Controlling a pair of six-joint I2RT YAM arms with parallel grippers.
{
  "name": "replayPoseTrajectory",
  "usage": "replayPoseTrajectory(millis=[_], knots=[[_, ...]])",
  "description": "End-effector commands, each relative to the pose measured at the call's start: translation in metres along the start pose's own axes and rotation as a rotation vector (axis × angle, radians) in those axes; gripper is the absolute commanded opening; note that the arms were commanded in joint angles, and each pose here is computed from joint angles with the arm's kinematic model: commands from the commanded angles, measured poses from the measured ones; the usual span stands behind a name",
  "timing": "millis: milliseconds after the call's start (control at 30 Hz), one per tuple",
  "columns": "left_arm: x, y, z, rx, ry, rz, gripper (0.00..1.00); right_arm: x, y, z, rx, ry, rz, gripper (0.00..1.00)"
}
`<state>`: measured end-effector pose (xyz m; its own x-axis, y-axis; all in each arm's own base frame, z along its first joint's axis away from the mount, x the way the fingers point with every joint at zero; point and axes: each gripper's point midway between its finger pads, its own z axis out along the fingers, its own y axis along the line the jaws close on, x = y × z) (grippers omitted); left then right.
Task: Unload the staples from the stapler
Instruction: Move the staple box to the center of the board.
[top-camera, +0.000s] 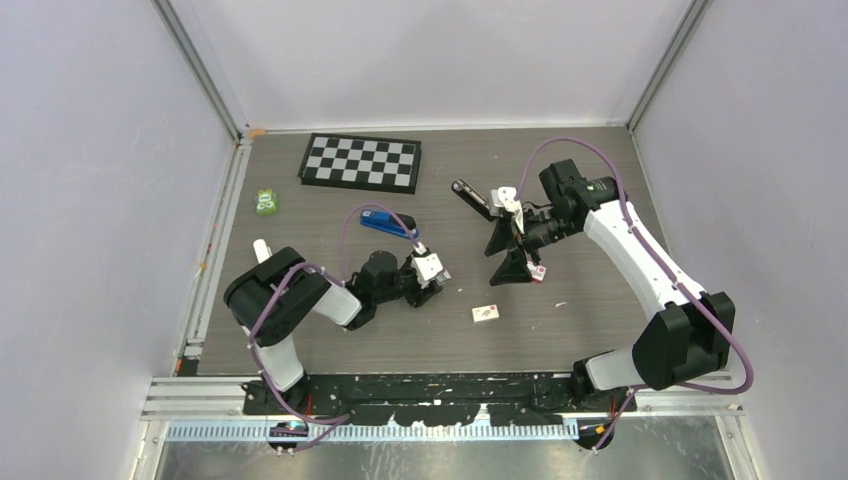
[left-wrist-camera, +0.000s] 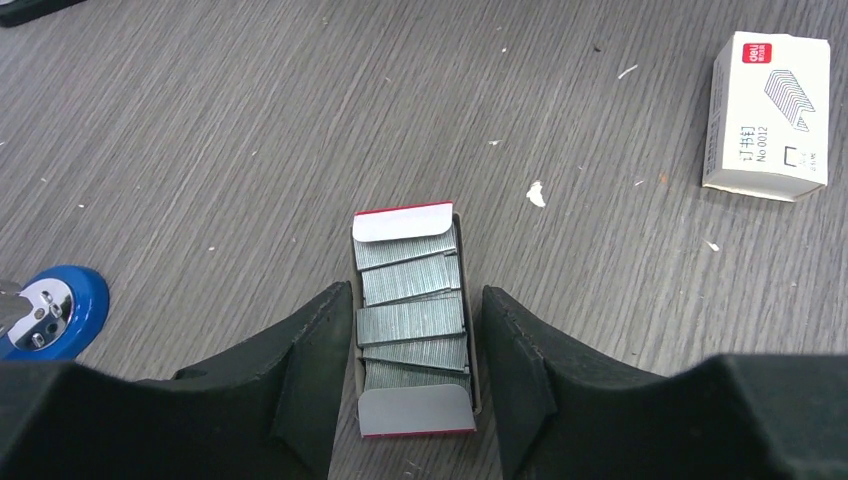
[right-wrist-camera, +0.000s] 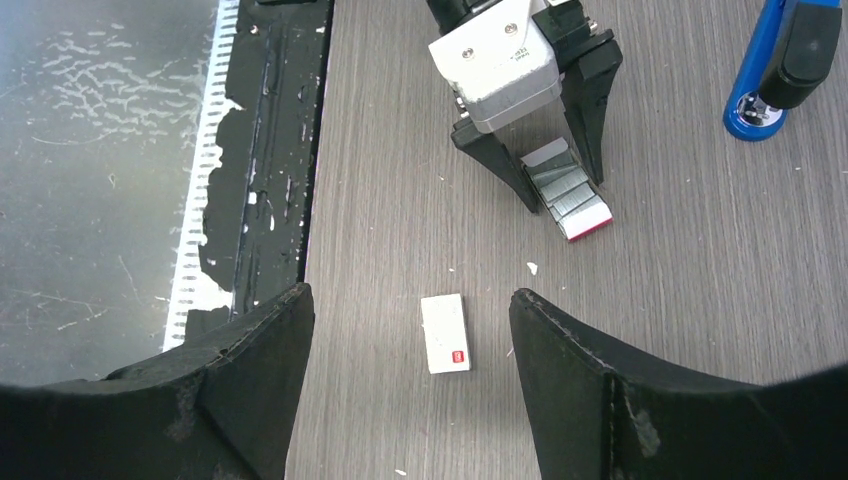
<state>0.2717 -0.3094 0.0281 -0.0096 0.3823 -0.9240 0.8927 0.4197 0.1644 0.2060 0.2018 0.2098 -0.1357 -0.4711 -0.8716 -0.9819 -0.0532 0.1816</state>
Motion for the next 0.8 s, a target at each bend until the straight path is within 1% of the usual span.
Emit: replayPoseTrajectory(millis=[0, 233, 333, 467, 600, 767], knots=[[0.006, 0.001, 0.001, -0.010, 0.023, 0.025, 0.50, -0.006, -0.006, -0.007, 0.026, 0.012, -0.060, 0.76], [0.003, -0.007, -0.001, 0.024, 0.021, 0.029, 0.37, 0.002, -0.010, -0.013, 0.060, 0.053, -0.081, 0.76], [0.001, -0.014, -0.002, 0.044, 0.016, 0.035, 0.36, 0.015, -0.010, -0.017, 0.062, 0.116, -0.116, 0.76], [-0.003, -0.028, -0.005, 0.081, 0.008, 0.059, 0.36, 0.044, -0.017, -0.024, 0.102, 0.234, -0.194, 0.76], [-0.004, -0.045, -0.009, 0.125, 0.005, 0.068, 0.35, 0.073, -0.021, -0.027, 0.111, 0.322, -0.286, 0.80], [-0.003, -0.062, -0.012, 0.164, 0.012, 0.071, 0.35, 0.105, -0.038, -0.039, 0.154, 0.403, -0.227, 0.81]])
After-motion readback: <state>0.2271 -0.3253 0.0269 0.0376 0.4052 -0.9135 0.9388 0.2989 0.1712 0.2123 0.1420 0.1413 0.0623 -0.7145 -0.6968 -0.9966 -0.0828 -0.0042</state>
